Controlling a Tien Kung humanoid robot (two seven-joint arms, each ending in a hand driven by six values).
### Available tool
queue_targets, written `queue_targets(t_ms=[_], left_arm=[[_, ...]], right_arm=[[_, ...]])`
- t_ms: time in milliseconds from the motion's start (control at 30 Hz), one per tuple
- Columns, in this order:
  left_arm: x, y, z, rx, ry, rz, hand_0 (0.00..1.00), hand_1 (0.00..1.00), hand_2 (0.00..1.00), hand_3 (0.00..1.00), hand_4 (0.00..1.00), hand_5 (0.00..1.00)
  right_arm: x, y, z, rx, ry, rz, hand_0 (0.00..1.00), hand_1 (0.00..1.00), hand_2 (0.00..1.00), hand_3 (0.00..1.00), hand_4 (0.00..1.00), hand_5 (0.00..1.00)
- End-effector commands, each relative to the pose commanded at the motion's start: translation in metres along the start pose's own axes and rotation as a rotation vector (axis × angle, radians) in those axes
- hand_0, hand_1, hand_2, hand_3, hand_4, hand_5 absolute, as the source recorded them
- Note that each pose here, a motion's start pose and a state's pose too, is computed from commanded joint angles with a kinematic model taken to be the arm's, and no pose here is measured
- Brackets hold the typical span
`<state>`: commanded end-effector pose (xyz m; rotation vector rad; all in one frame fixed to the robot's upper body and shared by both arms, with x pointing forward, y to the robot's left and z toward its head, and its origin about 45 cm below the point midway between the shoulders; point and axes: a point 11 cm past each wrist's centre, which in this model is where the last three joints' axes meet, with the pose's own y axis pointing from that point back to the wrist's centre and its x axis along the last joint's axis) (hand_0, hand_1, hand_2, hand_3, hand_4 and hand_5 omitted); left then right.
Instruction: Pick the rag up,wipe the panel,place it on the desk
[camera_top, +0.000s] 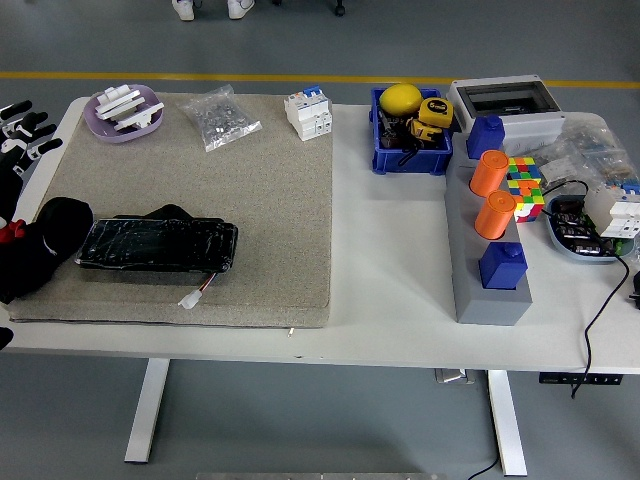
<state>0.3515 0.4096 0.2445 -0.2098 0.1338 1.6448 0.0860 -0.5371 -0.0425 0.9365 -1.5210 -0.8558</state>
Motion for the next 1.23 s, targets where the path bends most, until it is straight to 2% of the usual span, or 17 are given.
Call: queue_targets(t_ms=[733, 1233], left_arm=[[0.0009, 0.0031, -0.0071, 0.012, 0.016, 0.005, 0.549, 0.626, 0.61, 0.6, 0.725, 0.192], [0.0083, 0.0061, -0.0039, 0.006, 0.016, 0.023, 0.548, 0.626, 0.609, 0.6, 0.726, 0.189]], right_arm=[[0.0021, 0.0003, -0.0005, -0.001, -0.002, -0.001, 0.759, 0.611, 0.631, 0.616, 0.998, 0.64], [0.001, 0.0, 0.0035, -0.015, 0.006, -0.016, 0.76, 0.611, 0.632, 0.617, 0.998, 0.639]])
